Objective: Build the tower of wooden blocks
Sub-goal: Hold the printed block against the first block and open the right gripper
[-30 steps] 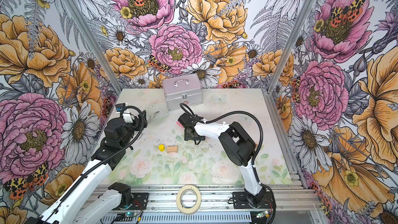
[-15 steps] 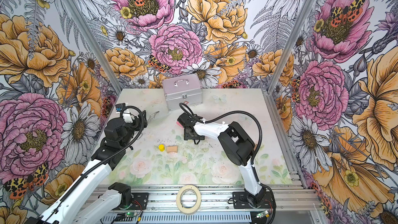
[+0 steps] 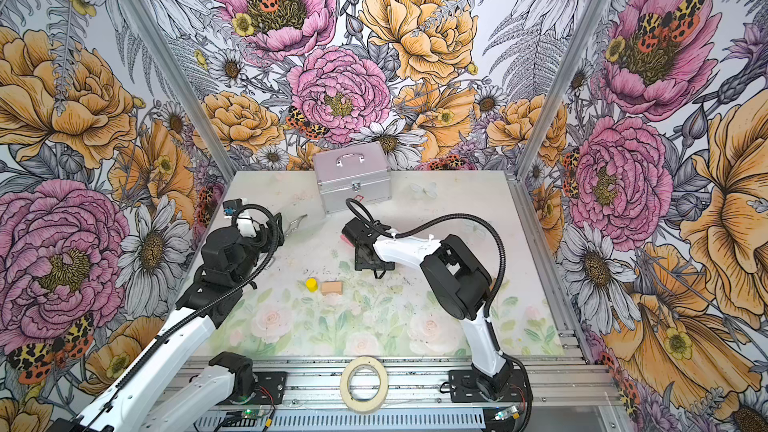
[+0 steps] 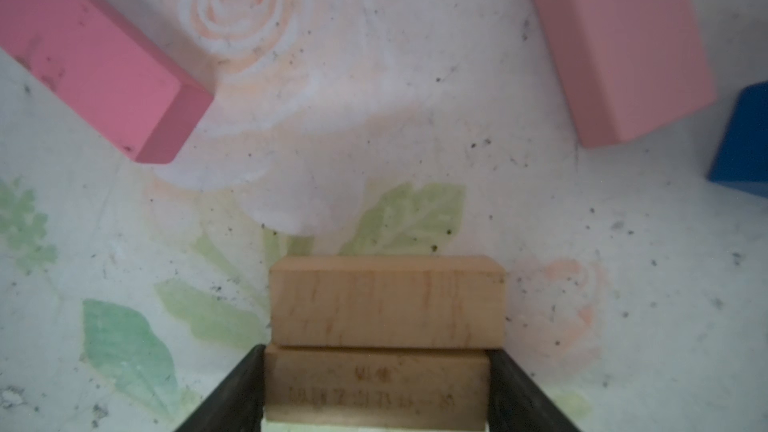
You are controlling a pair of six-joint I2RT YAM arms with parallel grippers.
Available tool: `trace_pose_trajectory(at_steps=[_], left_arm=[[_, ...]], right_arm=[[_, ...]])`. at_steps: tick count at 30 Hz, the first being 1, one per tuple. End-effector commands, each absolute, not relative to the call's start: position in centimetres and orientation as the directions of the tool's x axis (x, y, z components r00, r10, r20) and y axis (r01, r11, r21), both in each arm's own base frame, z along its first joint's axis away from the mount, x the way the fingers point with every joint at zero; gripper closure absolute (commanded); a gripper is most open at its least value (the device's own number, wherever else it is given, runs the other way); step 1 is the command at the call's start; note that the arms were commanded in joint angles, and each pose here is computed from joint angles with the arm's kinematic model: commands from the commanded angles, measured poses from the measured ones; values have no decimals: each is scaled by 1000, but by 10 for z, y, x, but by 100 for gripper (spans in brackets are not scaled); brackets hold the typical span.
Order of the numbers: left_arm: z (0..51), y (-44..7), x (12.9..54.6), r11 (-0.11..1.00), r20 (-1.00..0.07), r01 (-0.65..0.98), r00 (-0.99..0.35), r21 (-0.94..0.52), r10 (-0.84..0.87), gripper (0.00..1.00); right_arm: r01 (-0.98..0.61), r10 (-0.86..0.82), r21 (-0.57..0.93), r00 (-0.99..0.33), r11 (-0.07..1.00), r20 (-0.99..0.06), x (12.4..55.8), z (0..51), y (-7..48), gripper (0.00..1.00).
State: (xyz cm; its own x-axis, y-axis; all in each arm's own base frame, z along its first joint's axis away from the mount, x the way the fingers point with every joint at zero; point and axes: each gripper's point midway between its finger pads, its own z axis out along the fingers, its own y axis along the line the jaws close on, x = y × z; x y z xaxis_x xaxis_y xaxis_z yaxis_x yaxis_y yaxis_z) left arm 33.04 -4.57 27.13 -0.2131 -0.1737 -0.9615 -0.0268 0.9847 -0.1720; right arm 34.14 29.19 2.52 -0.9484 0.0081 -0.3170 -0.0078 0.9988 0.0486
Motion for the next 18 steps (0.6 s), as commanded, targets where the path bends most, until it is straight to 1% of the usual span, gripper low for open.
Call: trace_pose_trajectory(at_steps=[1, 9, 18], left_arm=[[265, -43, 330, 989, -963, -32, -223, -147, -150, 20], [265, -44, 330, 989, -963, -30, -223, -147, -150, 20], [265, -43, 330, 989, -963, -31, -224, -147, -150, 20]], right_arm=[[19, 18, 0, -955, 1000, -298, 337, 11, 280, 62], [27, 25, -2, -954, 1000, -297, 337, 10, 278, 60], [37, 34, -3, -955, 999, -294, 336, 9, 276, 55]])
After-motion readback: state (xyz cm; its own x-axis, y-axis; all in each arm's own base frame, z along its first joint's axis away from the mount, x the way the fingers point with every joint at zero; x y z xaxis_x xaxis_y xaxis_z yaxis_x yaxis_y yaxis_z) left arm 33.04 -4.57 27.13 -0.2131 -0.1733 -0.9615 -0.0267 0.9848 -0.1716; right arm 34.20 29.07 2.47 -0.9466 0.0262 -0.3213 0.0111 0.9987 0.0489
